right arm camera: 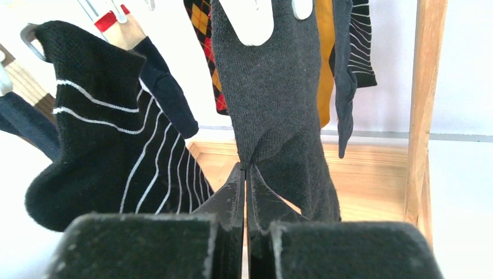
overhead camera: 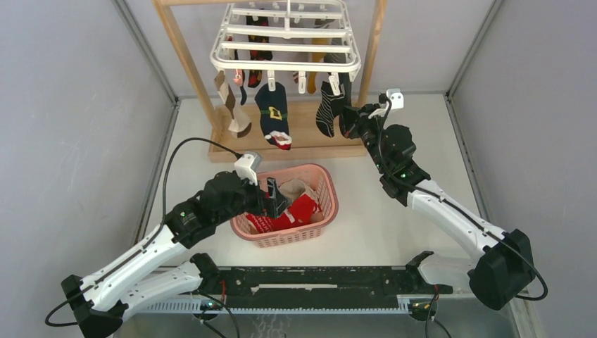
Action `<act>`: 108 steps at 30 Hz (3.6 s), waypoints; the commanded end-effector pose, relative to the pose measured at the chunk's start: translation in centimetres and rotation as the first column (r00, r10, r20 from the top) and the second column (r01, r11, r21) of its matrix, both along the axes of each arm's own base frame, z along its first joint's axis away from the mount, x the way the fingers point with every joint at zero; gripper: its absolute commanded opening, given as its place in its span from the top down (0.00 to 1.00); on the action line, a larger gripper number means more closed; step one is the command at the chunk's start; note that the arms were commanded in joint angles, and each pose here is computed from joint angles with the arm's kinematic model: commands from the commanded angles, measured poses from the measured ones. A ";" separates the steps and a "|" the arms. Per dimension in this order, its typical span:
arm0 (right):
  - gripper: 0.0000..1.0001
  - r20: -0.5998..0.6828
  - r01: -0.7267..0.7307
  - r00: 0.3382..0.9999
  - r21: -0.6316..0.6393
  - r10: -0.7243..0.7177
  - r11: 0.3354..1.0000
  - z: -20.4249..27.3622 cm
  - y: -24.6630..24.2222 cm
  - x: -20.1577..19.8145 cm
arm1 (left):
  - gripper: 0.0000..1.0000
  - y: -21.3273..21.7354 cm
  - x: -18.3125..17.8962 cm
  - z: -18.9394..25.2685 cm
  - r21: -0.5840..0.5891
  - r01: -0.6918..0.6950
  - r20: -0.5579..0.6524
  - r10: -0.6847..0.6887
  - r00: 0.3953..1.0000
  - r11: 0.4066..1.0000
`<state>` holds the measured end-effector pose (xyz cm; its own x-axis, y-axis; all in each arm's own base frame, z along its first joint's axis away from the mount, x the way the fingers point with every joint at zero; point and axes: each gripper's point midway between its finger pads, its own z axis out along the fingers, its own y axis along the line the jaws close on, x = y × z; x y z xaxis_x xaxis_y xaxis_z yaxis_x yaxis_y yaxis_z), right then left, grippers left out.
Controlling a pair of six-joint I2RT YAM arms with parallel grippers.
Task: Remove the socks clipped to the hanger
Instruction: Adjust the hanger on the clothesline.
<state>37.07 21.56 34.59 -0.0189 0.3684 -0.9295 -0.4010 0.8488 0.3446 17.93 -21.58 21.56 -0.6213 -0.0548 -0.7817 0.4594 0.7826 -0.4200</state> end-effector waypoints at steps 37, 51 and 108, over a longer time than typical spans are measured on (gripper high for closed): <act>1.00 0.074 -0.230 0.970 -0.009 0.230 0.973 2.3 7.5 -8.3 | 0.00 -0.8 0.3 4.0 -0.102 0.013 0.081 -0.005 0.997 0.995; 1.00 0.085 -0.360 0.928 -0.055 0.364 0.931 3.4 13.0 -10.7 | 0.00 -1.7 1.4 4.9 -0.119 0.022 0.130 -0.006 0.992 0.993; 1.00 0.127 -0.545 0.826 -0.071 0.550 0.835 6.6 20.6 -17.4 | 0.60 0.7 7.0 9.3 -0.280 -0.209 0.395 0.311 0.865 0.937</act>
<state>20.93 41.35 38.61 -0.0786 0.2512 -0.9647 -0.8140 0.5425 0.2076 24.66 -20.01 29.34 -0.2202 -0.3383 -0.9149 0.3798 0.8342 -0.3999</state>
